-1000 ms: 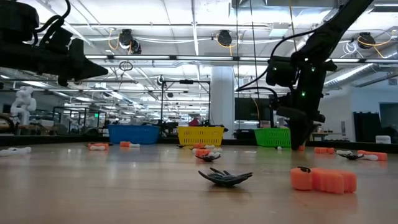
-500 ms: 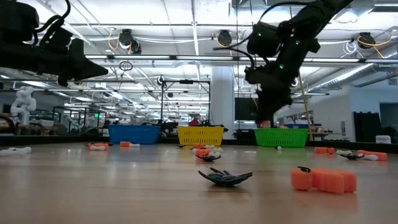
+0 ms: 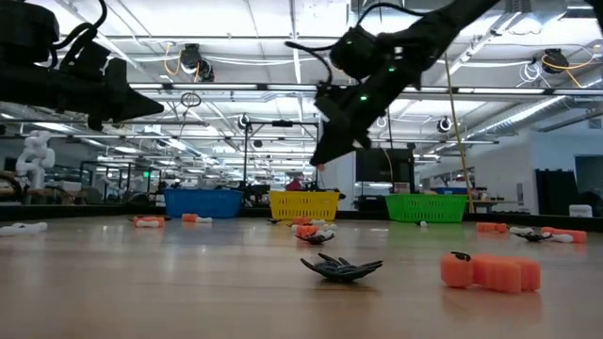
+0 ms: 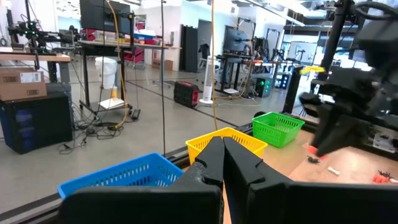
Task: Sort Halloween decoration
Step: Put the orange skeleton toy into the yellow bin
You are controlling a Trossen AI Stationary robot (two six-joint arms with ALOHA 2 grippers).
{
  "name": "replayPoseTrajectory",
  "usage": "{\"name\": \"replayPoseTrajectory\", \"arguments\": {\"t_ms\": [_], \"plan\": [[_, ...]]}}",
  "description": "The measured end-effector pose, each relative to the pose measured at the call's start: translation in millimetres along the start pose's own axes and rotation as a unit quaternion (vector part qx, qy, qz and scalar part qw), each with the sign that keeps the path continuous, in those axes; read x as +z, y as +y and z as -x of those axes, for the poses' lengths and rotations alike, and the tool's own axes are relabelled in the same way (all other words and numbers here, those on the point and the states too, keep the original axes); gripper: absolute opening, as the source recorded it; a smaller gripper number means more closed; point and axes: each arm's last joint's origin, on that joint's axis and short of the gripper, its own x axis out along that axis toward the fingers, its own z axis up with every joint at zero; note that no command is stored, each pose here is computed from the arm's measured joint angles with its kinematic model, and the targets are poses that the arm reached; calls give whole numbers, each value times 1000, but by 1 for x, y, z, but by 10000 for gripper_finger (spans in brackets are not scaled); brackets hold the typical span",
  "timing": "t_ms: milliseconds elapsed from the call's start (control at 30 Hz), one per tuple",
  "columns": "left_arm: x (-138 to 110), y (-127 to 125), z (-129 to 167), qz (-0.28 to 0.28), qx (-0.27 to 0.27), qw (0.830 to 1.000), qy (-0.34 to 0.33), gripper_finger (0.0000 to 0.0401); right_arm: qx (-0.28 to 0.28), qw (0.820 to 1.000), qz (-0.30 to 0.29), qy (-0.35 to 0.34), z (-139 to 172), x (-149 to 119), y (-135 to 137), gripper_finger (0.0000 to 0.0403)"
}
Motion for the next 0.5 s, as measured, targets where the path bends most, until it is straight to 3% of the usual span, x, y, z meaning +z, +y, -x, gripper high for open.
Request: {"name": "replayPoseTrajectory", "arguments": {"t_ms": [267, 500], "plan": [[0, 0, 0, 0, 0, 1000, 0, 2, -42, 997, 50, 33, -36, 55, -51, 32], [0, 0, 0, 0, 0, 1000, 0, 2, -18, 992, 62, 109, -75, 64, -112, 32]]}}
